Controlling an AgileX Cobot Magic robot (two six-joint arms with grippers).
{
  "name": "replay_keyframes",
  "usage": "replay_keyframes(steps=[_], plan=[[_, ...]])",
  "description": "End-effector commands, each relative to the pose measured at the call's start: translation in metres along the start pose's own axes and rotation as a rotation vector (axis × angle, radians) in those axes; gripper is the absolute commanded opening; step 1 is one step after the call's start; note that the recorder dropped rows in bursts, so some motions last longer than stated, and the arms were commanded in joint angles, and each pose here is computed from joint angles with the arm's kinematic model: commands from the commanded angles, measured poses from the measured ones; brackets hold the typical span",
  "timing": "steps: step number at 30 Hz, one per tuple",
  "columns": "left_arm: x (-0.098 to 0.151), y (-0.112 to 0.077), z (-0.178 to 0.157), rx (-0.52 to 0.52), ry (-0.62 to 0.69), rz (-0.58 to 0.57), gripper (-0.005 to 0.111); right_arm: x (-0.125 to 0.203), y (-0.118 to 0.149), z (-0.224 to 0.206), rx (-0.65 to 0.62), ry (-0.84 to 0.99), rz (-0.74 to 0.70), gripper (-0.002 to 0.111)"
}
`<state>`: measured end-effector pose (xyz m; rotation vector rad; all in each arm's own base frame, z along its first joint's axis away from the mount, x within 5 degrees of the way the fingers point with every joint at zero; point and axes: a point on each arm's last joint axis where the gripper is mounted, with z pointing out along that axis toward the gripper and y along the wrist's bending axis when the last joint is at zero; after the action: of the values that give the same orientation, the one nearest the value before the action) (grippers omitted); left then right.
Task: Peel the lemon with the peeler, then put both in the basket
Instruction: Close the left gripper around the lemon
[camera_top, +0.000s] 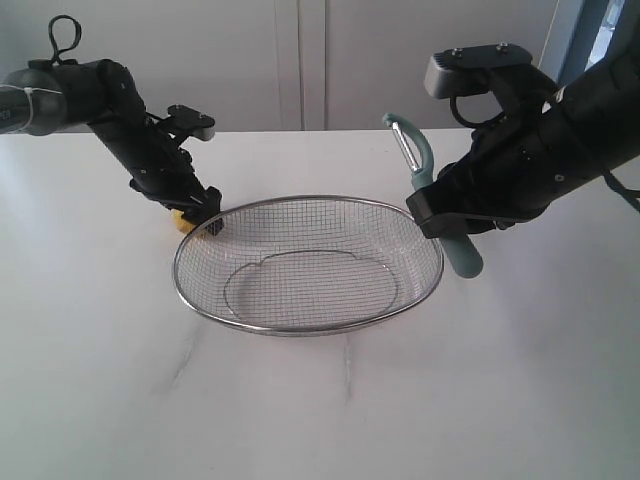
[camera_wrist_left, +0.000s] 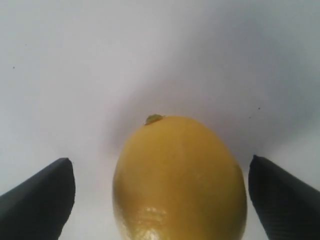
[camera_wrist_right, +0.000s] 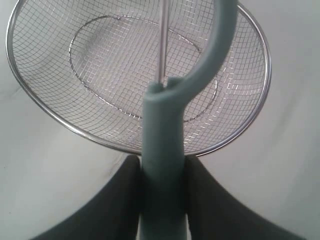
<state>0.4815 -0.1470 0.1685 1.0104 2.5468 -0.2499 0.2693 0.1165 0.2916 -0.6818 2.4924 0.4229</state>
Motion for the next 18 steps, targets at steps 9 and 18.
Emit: replay_keyframes(steps=[9,18], plan=[[-0.0007,-0.0028,0.0061,0.015,0.0,-0.008,0.094,-0.0027,-0.0015,-0.0019,0.004,-0.019,0.01,0.0],[-0.0017,-0.002,0.0061,0.007,-0.012,-0.008,0.094,-0.0027,-0.0015,-0.0019,0.004,-0.019,0.01,0.0]])
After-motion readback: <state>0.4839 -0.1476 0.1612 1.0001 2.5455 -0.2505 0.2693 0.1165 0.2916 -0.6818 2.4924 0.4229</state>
